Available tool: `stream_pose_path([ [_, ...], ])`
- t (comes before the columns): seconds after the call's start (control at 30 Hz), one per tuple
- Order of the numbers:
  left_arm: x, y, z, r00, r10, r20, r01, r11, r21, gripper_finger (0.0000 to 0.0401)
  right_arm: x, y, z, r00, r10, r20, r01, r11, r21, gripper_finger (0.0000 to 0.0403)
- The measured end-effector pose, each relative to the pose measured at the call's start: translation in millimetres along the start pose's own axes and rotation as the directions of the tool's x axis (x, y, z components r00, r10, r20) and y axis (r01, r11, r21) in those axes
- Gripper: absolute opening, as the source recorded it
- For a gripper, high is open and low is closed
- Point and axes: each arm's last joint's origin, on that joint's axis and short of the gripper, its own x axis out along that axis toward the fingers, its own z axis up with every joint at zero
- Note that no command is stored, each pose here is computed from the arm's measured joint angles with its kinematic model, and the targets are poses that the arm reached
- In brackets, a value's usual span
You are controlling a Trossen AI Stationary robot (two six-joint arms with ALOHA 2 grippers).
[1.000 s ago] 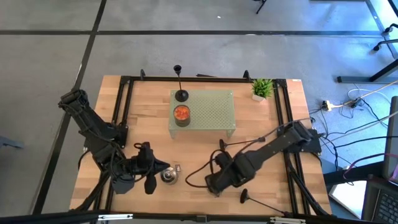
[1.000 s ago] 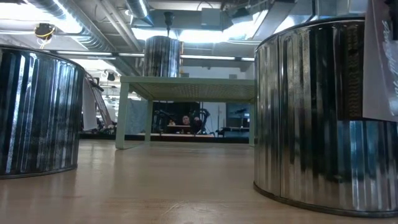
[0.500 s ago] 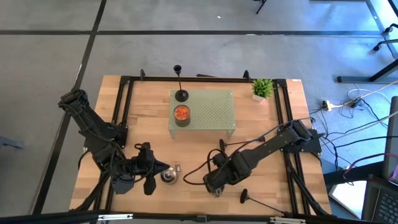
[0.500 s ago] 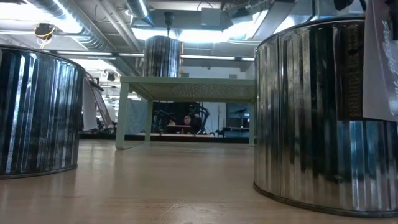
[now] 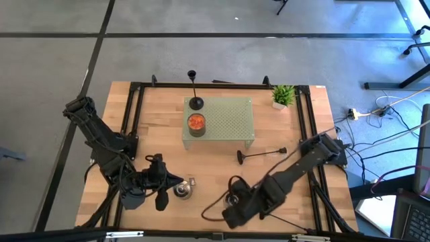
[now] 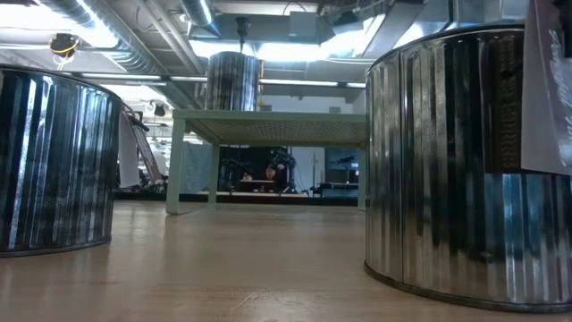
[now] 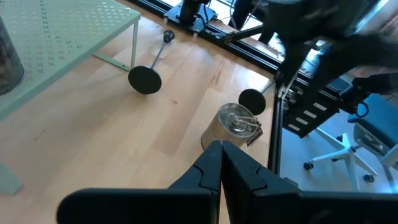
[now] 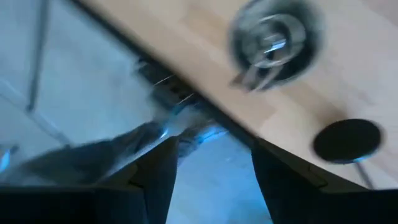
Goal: Pick & Place candle stick holders
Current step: Put the top brown scented candle on the shelf aligned with the other scented candle
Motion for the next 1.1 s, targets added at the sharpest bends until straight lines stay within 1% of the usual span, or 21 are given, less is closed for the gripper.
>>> stream_pose_path([
  [0.07, 0.4, 0.2, 0.5, 1.0, 0.001, 0.001, -0.001, 1.0, -0.003, 0.0002, -8.3, 4.0, -9.9, 0.999, 0.039, -0.011, -0.04, 0.998, -0.055, 0.0209],
  [0.1, 1.2, 0.5, 1.1, 1.0, 0.002, 0.0, -0.002, 1.0, -0.006, 0.0002, -10.3, 3.9, -14.9, 0.999, 0.04, -0.016, -0.041, 0.996, -0.078, 0.0209],
  [0.17, 3.3, 1.6, 2.5, 1.0, 0.004, -0.007, -0.004, 1.0, -0.008, 0.0002, -14.0, -0.5, -24.1, 1.0, -0.004, -0.022, 0.001, 0.993, -0.118, 0.0209],
  [0.2, 5.1, 2.4, 3.8, 1.0, 0.004, -0.014, -0.004, 1.0, -0.008, 0.0002, -16.3, -6.0, -28.3, 0.998, -0.059, -0.03, 0.055, 0.991, -0.124, 0.0209],
  [0.23, 6.5, 3.0, 4.8, 1.0, 0.003, -0.02, -0.003, 1.0, -0.008, 0.0002, -18.5, -14.4, -31.0, 0.989, -0.143, -0.044, 0.137, 0.984, -0.112, 0.0209],
  [0.3, 9.1, 4.3, 6.5, 1.0, 0.006, -0.027, -0.006, 1.0, -0.012, 0.0002, -22.1, -34.1, -32.3, 0.938, -0.344, -0.044, 0.341, 0.937, -0.075, 0.0209],
  [0.33, 10.0, 4.9, 7.4, 1.0, 0.009, -0.026, -0.009, 1.0, -0.014, 0.0002, -19.3, -35.5, -31.4, 0.937, -0.347, -0.041, 0.344, 0.936, -0.069, 0.0209],
  [0.37, 10.7, 5.3, 7.9, 1.0, 0.011, -0.024, -0.012, 1.0, -0.014, 0.0002, -19.9, -37.7, -28.1, 0.95, -0.311, -0.024, 0.309, 0.949, -0.066, 0.0209],
  [0.4, 11.7, 5.7, 8.9, 1.0, 0.012, -0.022, -0.013, 1.0, -0.012, 0.0002, -23.6, -45.0, -23.6, 0.95, -0.312, 0.008, 0.313, 0.949, -0.031, 0.0209],
  [0.43, 12.9, 5.8, 10.2, 1.0, 0.009, -0.02, -0.01, 1.0, -0.014, 0.0002, -29.0, -49.2, -17.1, 0.955, -0.295, 0.018, 0.295, 0.956, 0.01, 0.0209],
  [0.47, 13.7, 5.8, 11.0, 1.0, 0.007, -0.021, -0.007, 1.0, -0.017, 0.0002, -33.7, -49.5, -12.9, 0.969, -0.247, 0.028, 0.246, 0.969, 0.032, 0.0209],
  [0.5, 13.7, 5.8, 10.9, 1.0, 0.006, -0.023, -0.006, 1.0, -0.015, 0.0002, -36.9, -52.3, -10.0, 0.972, -0.228, 0.055, 0.226, 0.973, 0.043, 0.0209],
  [0.57, 14.0, 4.5, 11.9, 1.0, -0.008, -0.017, 0.007, 1.0, -0.015, 0.0002, -36.5, -63.2, -5.5, 0.956, -0.273, 0.11, 0.267, 0.961, 0.067, 0.0209],
  [0.6, 14.0, 3.8, 12.4, 1.0, -0.013, -0.014, 0.013, 1.0, -0.018, 0.0002, -37.6, -65.2, -4.3, 0.957, -0.258, 0.134, 0.25, 0.965, 0.074, 0.0209],
  [0.7, 13.3, 3.1, 11.9, 1.0, -0.019, -0.015, 0.019, 1.0, -0.013, 0.0002, -54.0, -73.6, -2.1, 0.968, -0.151, 0.199, 0.14, 0.988, 0.07, 0.0209],
  [0.8, 12.8, 2.6, 11.9, 1.0, -0.019, -0.008, 0.019, 1.0, -0.015, 0.0002, -51.3, -74.6, 2.9, 0.969, 0.003, 0.246, -0.021, 0.997, 0.071, 0.0209],
  [0.87, 12.0, 1.9, 11.3, 1.0, -0.021, -0.005, 0.021, 1.0, -0.014, 0.0002, -44.7, -75.9, 3.7, 0.97, 0.067, 0.233, -0.086, 0.994, 0.073, 0.0209],
  [0.9, 11.7, 1.7, 11.2, 1.0, -0.022, -0.005, 0.021, 1.0, -0.013, 0.0002, -41.8, -74.9, 3.8, 0.973, 0.097, 0.208, -0.115, 0.991, 0.075, 0.0209],
  [0.93, 11.6, 1.7, 11.2, 1.0, -0.021, -0.003, 0.021, 1.0, -0.013, 0.0002, -37.1, -76.1, 2.7, 0.981, 0.095, 0.167, -0.109, 0.991, 0.075, 0.0209],
  [1.03, 11.7, 1.8, 11.4, 1.0, -0.017, 0.003, 0.017, 1.0, -0.014, 0.0002, -14.3, -81.2, 2.5, 0.998, 0.025, 0.05, -0.03, 0.994, 0.102, 0.0209],
  [1.1, 11.7, 1.7, 11.6, 1.0, -0.016, 0.007, 0.017, 1.0, -0.015, 0.0002, -10.0, -82.3, 1.9, 1.0, 0.006, 0.006, -0.007, 0.991, 0.137, 0.0209],
])
